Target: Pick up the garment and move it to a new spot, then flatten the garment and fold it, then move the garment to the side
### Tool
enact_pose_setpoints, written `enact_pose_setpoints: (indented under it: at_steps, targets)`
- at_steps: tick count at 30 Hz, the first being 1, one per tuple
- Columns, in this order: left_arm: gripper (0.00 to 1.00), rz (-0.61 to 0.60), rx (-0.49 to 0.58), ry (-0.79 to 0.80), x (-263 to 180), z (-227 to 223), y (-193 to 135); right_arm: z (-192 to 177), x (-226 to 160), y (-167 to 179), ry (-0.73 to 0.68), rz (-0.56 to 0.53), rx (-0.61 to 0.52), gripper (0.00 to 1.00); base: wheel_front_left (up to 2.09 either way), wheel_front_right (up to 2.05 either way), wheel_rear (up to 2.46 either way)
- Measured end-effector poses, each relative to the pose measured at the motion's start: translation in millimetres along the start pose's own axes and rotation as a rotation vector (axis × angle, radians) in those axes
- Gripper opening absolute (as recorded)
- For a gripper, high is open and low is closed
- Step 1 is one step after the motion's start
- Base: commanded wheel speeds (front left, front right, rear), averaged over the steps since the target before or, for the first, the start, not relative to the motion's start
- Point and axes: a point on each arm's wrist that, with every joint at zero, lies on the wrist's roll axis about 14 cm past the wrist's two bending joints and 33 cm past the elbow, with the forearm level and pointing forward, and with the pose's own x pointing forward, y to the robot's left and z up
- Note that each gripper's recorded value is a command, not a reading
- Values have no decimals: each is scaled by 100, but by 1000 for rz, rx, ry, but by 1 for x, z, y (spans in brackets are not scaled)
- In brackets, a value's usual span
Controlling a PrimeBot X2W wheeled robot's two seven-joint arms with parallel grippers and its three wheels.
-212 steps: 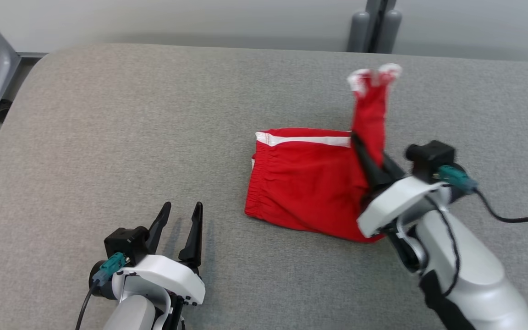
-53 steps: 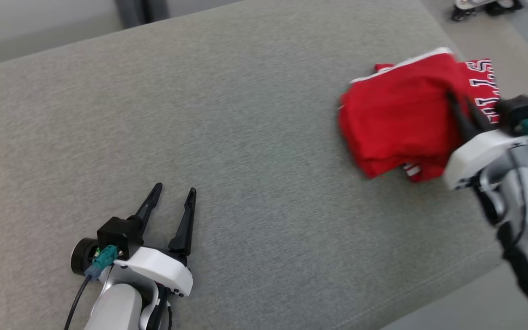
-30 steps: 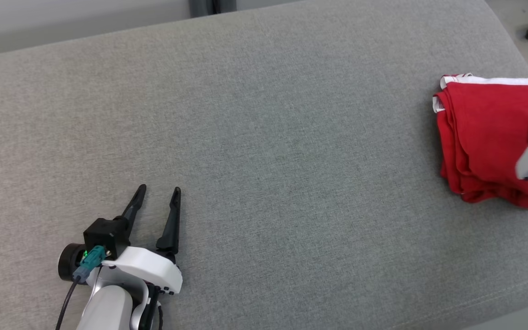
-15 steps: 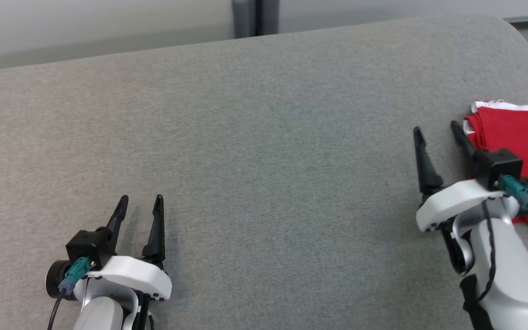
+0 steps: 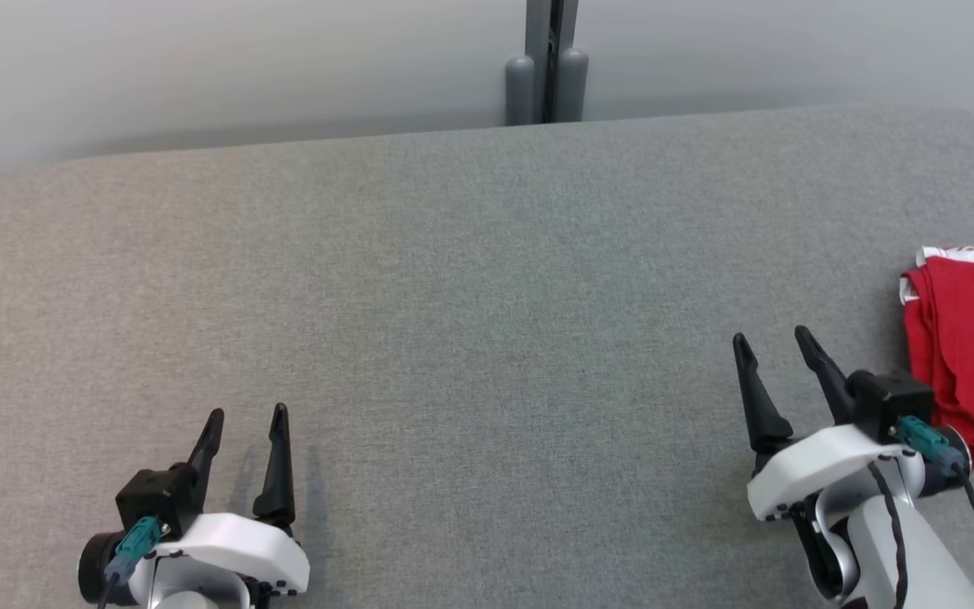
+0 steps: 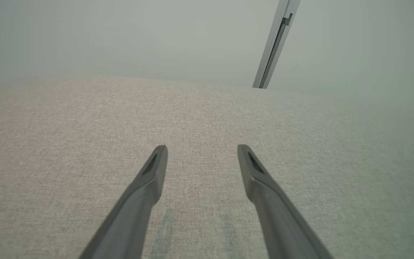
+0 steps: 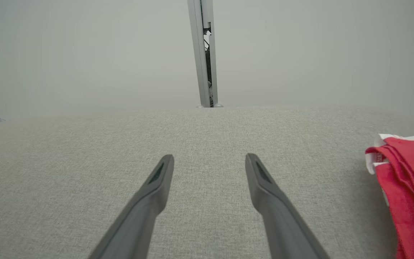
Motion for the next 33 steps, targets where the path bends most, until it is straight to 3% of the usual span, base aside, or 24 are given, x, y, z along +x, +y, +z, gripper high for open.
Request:
enact_pose_setpoints:
  at_steps: [10,33]
  targets:
    - [100,75,10,-44,-17,13,17,-7,-22,9,14,15,15,100,0,0,0]
    - [100,96,-10,-36,-25,9,23,-13,-31,5,25,-2,22,100,0,0,0]
